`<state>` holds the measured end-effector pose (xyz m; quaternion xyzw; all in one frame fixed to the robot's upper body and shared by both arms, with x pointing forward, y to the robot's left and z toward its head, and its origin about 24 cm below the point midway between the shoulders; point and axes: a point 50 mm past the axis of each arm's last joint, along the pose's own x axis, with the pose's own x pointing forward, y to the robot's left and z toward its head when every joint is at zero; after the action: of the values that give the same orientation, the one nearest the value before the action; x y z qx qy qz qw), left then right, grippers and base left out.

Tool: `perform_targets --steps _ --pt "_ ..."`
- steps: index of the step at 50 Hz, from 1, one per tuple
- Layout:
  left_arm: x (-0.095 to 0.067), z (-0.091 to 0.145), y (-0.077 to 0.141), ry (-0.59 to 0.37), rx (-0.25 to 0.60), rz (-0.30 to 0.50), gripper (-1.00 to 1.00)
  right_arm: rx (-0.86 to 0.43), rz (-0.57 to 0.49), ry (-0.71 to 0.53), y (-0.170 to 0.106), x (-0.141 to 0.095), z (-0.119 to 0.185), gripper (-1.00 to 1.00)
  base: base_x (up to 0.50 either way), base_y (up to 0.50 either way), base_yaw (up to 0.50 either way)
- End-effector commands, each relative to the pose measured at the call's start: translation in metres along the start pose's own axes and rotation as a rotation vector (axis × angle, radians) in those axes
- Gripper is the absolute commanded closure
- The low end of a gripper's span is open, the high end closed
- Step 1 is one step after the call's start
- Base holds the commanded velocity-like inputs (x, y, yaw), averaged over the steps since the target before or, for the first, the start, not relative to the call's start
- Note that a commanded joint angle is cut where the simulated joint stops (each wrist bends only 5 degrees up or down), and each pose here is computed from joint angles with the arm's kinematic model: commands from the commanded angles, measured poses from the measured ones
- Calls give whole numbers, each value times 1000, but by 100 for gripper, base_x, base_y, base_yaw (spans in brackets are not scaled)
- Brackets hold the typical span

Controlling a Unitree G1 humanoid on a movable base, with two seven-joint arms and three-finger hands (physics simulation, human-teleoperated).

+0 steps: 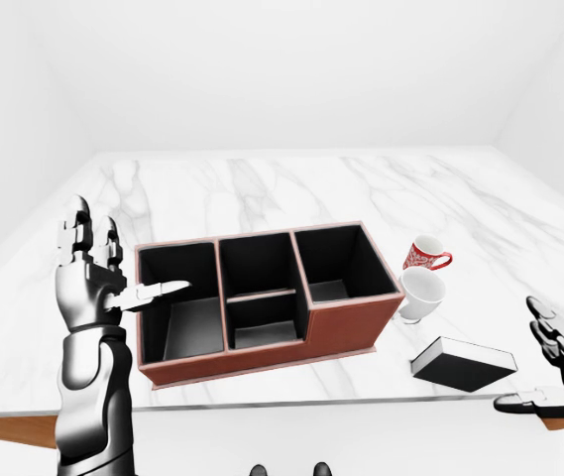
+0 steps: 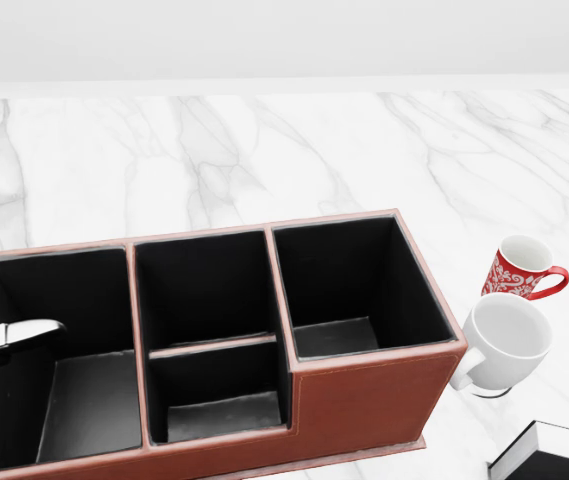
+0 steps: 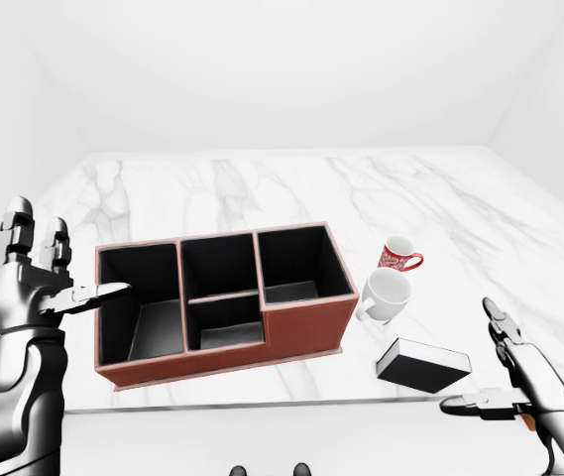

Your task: Pick up the book and place it in the right compartment of the caddy.

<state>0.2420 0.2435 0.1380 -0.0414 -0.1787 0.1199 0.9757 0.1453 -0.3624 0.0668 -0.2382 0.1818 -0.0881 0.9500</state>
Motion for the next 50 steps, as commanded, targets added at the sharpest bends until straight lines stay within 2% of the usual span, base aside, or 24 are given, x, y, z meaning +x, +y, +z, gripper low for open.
perform_targets --steps 1,11,17,23,38,50 --pt "0 -2 -1 8 2 -2 -100 -1 51 7 4 12 0 -100 0 0 0" --pt "0 -2 0 9 3 -1 -100 -96 74 -33 7 22 21 -100 0 0 0" --pt "-1 -2 -1 10 4 -2 -100 -110 120 -20 17 31 21 -100 0 0 0" --pt "0 -3 -1 11 4 -2 -100 -185 135 -11 21 34 27 -100 0 0 0" --pt "0 -3 0 11 3 -2 -100 -210 167 56 29 36 15 -100 0 0 0" --pt "0 -4 0 17 2 -1 -100 -178 212 105 39 37 0 -100 0 0 0"
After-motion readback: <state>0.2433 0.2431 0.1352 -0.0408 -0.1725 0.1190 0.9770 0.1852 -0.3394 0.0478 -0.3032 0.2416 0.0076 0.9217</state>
